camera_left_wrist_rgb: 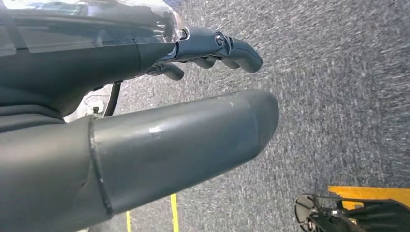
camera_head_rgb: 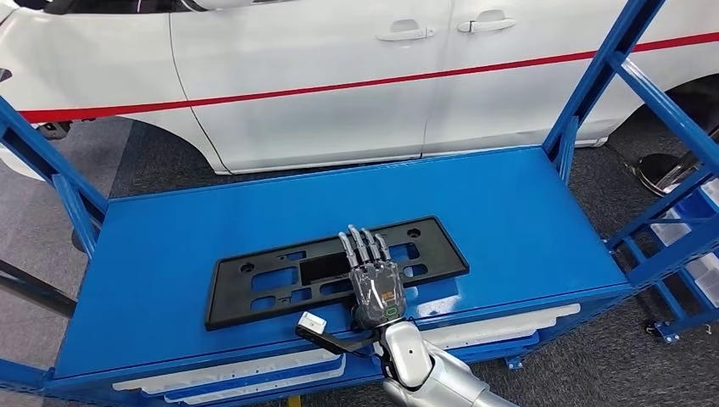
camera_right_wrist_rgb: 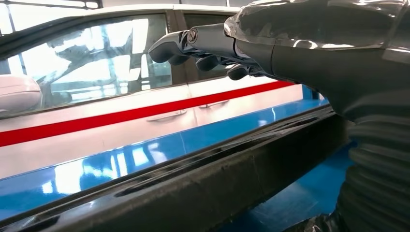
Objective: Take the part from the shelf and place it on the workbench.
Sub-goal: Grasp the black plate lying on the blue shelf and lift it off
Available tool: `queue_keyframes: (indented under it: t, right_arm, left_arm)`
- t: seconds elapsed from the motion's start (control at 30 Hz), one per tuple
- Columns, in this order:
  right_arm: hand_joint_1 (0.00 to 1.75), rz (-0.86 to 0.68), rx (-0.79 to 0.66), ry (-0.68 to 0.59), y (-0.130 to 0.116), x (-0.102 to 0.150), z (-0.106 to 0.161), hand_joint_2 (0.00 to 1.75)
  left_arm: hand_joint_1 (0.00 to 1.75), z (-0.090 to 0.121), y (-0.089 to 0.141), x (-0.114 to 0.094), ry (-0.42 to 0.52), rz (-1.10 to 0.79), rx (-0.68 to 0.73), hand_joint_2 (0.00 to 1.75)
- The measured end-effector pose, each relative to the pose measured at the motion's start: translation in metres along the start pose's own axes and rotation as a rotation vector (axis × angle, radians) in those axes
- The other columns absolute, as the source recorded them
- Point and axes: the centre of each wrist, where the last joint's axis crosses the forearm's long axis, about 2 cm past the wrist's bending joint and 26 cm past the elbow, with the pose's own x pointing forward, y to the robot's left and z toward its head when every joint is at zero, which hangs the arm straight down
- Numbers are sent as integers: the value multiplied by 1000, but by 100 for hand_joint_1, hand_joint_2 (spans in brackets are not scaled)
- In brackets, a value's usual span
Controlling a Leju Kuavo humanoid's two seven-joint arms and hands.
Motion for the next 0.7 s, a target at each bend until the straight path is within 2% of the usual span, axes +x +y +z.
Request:
queue_keyframes:
  t: [0.4,0.53,0.7]
  right_arm:
    - [0,4,-4,12,-1,-1,1,175]
    - [0,30,1,37,2,-11,4,175]
    - [0,72,2,38,4,-37,3,175]
  left_arm:
    - [0,-1,0,2,0,-3,0,0]
    - [0,0,0,0,3,-1,1,0]
    - [0,0,-1,1,3,-4,-2,0]
